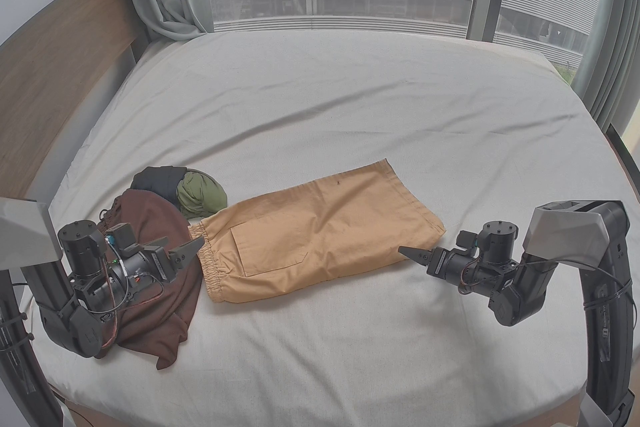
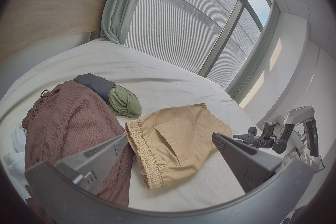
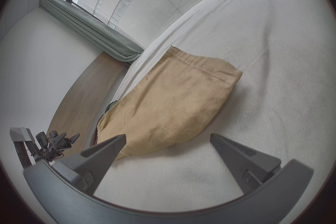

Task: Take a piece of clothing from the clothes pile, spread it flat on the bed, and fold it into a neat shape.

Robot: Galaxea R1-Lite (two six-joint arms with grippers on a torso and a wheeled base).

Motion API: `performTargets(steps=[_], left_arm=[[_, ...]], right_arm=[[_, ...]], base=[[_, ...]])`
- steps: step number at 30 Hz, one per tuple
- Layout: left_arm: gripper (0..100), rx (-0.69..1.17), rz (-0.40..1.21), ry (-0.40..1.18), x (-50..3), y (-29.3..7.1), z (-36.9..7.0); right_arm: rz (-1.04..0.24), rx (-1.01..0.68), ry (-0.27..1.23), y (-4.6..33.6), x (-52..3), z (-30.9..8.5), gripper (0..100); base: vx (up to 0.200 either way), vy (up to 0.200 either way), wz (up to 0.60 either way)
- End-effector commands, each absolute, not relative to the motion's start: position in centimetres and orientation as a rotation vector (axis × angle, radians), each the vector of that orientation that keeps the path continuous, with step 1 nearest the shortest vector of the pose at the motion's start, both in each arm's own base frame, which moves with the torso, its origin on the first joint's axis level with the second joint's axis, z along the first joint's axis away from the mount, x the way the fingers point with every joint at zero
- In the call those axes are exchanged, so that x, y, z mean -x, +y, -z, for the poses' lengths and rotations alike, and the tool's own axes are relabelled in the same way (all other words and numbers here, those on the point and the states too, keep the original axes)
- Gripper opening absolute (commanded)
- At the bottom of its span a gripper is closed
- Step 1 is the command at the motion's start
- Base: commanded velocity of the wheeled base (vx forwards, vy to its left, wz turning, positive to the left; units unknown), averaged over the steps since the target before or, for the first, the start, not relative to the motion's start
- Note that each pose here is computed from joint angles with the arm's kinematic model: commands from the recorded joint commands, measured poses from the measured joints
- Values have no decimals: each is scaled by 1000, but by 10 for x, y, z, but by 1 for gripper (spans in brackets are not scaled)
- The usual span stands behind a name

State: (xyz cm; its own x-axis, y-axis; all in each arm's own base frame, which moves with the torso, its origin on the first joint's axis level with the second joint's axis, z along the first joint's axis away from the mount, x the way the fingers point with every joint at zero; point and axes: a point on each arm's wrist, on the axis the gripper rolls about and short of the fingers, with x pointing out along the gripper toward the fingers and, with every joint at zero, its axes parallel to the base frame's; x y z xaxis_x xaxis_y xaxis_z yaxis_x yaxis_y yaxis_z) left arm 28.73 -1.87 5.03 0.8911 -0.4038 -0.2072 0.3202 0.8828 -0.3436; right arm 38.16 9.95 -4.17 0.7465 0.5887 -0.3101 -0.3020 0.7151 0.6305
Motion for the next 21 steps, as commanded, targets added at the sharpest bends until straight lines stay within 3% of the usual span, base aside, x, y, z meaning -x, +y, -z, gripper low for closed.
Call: performTargets(steps=[1, 21], left_arm=[[100, 310, 380, 288, -288, -19, -47], [100, 313, 371, 292, -289, -16, -46]], right_arm=[[-524, -583, 551, 107, -384, 58, 100], [-532, -562, 544, 143, -414, 82, 100]], base=[[0, 0, 0], [0, 0, 0]])
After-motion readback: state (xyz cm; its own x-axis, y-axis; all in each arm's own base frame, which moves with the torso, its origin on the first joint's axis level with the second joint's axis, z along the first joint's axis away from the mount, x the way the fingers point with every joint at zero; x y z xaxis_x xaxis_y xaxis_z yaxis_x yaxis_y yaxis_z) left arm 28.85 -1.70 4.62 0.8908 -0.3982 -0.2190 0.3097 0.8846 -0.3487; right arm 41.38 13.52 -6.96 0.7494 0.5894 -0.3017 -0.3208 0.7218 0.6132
